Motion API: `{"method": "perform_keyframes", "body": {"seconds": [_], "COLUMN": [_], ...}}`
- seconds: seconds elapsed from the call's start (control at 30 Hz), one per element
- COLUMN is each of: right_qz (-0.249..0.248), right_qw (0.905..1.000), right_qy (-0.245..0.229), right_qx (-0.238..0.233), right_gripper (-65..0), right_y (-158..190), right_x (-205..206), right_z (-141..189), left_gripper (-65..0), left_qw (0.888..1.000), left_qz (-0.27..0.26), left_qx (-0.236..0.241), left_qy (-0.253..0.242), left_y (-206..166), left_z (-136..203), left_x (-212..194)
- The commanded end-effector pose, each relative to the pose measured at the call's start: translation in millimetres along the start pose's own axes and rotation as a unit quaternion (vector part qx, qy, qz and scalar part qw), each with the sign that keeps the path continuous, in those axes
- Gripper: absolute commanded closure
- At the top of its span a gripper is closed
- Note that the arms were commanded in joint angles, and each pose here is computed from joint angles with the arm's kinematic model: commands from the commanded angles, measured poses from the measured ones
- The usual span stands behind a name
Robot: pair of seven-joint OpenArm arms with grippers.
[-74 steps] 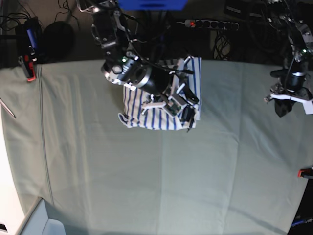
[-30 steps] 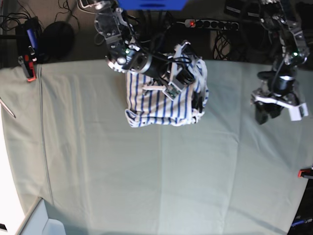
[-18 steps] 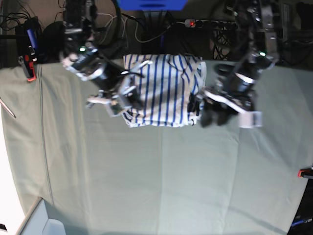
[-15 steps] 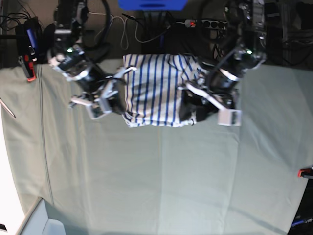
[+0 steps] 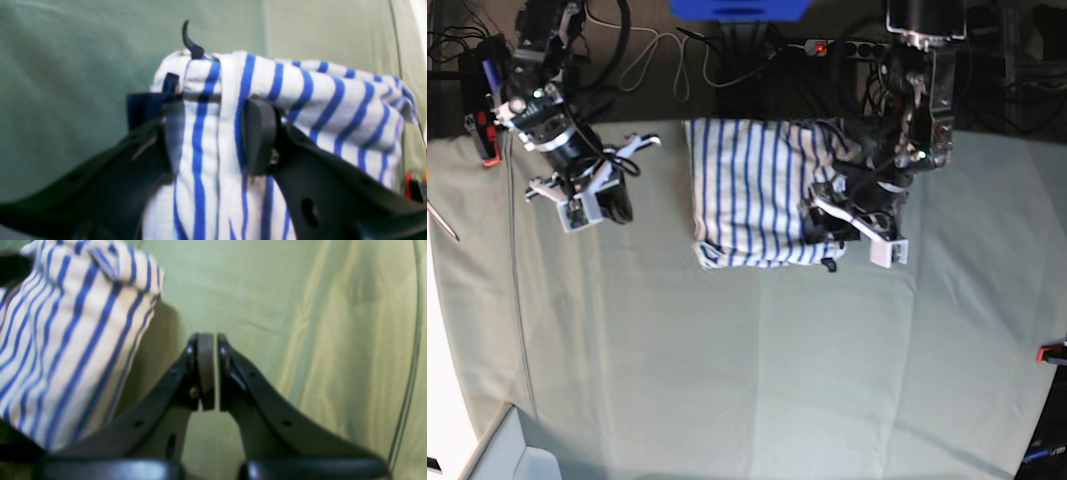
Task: Layout the t-shirt on the table in an organized manner, then fold the t-shirt properly
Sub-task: 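Press and tuck the folded bundle edges with both grippers, then grip the bundle sides with both grippers and square the stack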
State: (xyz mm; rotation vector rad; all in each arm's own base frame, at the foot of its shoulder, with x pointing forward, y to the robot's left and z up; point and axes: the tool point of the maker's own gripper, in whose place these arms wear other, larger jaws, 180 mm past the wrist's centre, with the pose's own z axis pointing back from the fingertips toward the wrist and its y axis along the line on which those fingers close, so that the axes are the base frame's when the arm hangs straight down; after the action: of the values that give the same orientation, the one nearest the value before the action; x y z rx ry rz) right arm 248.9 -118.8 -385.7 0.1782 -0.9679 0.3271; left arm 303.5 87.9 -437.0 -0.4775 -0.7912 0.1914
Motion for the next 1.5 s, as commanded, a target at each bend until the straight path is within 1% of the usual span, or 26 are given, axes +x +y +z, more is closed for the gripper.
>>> {"method": "perform_keyframes", "body": {"seconds": [0.0, 0.1, 0.17, 0.33, 0.43, 0.53, 0.6, 0.67, 0.73, 0.87, 0.93, 1.07, 1.13, 1.17, 1.23, 1.3, 1.37, 1.47], "right_qz": [0.002, 0.0, 0.004, 0.023, 0.039, 0.049, 0.054, 0.052, 0.044, 0.036, 0.03, -0.003, -0.016, -0.023, -0.03, -0.033, -0.027, -0.004], "right_qw": [0.9996, 0.9996, 0.9993, 0.9956, 0.9902, 0.9847, 0.9821, 0.9811, 0.9815, 0.9819, 0.9846, 0.9889, 0.9905, 0.9902, 0.9898, 0.9907, 0.9924, 0.9928], "right_qy": [-0.028, -0.028, -0.033, -0.051, -0.068, -0.075, -0.078, -0.068, -0.052, -0.016, -0.004, -0.017, -0.003, 0.004, 0.001, 0.001, -0.02, -0.068], "right_qx": [0.004, 0.006, 0.016, 0.075, 0.116, 0.15, 0.163, 0.173, 0.179, 0.185, 0.172, 0.147, 0.137, 0.138, 0.139, 0.132, 0.118, 0.099], "right_gripper": [0.0, 0.0, 0.0, 0.0, 0.0, 0.0, 0.0, 0.0, 0.0, 0.0, 0.0, 0.0, 0.0, 0.0, 0.0, 0.0, 0.0, 0.0], "right_y": [0.3, 2.7, 10.3, 53.2, 82.7, 106.4, 113.4, 117.3, 115.4, 106.9, 89.6, 67.3, 54.4, 54.4, 54.0, 45.7, 37.2, 36.6], "right_x": [15.0, 15.0, 19.2, 36.8, 52.4, 60.6, 66.3, 62.2, 54.1, 35.2, 24.6, 15.7, 0.0, -6.3, -7.8, -10.2, 4.1, 33.9], "right_z": [0.5, 0.0, -2.8, -14.1, -21.5, -29.5, -38.0, -49.1, -64.3, -87.4, -91.2, -93.4, -94.0, -95.5, -99.3, -97.8, -92.2, -66.5], "left_gripper": [-28.3, -28.3, -28.3, -28.3, -28.3, -28.3, -28.3, -28.3, -28.3, -28.3, -28.3, -28.3, -28.3, -28.3, -28.3, -28.3, -28.3, -28.3], "left_qw": [1.0, 1.0, 1.0, 1.0, 1.0, 1.0, 1.0, 1.0, 1.0, 1.0, 1.0, 1.0, 1.0, 1.0, 0.999, 0.999, 1.0, 1.0], "left_qz": [0.002, 0.007, 0.008, 0.017, 0.02, 0.021, 0.016, 0.017, 0.019, 0.021, 0.021, 0.019, 0.024, 0.026, 0.029, 0.029, 0.029, 0.021], "left_qx": [0.002, 0.006, 0.006, 0.013, 0.015, 0.014, 0.01, 0.006, -0.001, 0.0, 0.001, 0.004, 0.007, 0.007, 0.009, 0.009, 0.007, -0.001], "left_qy": [-0.025, -0.02, -0.016, 0.003, 0.012, 0.012, 0.003, -0.002, -0.01, -0.006, -0.006, -0.002, 0.005, 0.008, 0.012, 0.013, 0.01, -0.006], "left_y": [2.5, 6.4, 5.9, 10.9, 12.8, 11.9, 8.4, 2.7, -4.8, -4.6, -4.2, -1.4, 1.3, 2.5, 3.4, 3.4, 2.1, -5.4], "left_z": [-0.8, -1.1, -0.2, 5.5, 7.8, 8.0, 9.4, 12.3, 12.7, 11.8, 11.6, 11.7, 9.7, 8.5, 7.4, 7.4, 8.5, 12.4], "left_x": [17.9, 13.2, 9.4, -13.0, -21.1, -21.5, -14.4, -13.6, -10.0, -12.8, -13.4, -16.1, -21.3, -23.3, -26.3, -26.6, -24.9, -13.3]}}
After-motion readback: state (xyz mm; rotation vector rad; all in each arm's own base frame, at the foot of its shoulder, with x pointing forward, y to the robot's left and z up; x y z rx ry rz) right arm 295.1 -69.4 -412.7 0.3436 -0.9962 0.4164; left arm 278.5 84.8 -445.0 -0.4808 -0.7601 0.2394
